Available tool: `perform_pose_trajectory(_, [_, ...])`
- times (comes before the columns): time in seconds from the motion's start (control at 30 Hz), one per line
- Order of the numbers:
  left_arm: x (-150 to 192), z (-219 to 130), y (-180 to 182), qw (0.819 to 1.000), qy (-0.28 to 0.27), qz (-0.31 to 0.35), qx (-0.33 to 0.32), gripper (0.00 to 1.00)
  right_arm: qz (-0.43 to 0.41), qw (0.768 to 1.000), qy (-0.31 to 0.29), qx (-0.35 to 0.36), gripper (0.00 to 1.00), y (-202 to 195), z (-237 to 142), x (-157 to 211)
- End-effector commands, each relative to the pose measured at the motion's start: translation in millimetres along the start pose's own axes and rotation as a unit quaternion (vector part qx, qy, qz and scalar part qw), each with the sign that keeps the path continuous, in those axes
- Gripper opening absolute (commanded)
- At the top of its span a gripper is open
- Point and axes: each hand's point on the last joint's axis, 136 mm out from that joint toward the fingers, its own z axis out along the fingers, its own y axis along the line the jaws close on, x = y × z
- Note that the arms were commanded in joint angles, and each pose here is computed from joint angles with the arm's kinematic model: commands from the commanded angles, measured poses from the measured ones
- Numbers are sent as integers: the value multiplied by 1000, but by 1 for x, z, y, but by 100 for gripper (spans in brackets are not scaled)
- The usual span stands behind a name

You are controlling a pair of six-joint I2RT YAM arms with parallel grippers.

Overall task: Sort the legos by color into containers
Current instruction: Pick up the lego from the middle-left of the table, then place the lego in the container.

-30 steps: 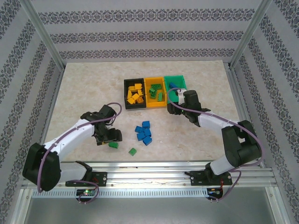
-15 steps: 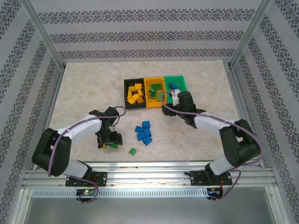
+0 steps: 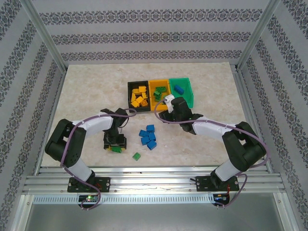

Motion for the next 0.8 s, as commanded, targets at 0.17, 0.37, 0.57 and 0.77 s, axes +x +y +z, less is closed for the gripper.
perform_pose_trajectory(0.17, [-27,-36,-42,993,-80,26,85,52,0,1000,-17,15,61,-6,-1,-11])
perform_pose_trajectory(0.37, [-57,-76,-70,980,-143,33,134,50,12,1000,-22,17,61,-11,-4,-13])
perform_pose_trajectory(0.57, [-110,-122,-111,963,-198,63,170,50,45,998,-37,21,61,-24,-12,-14])
perform_pose_trajectory(0.77, [-178,-171,-157,947,-243,101,182,51,91,994,-47,23,61,-43,-17,-12])
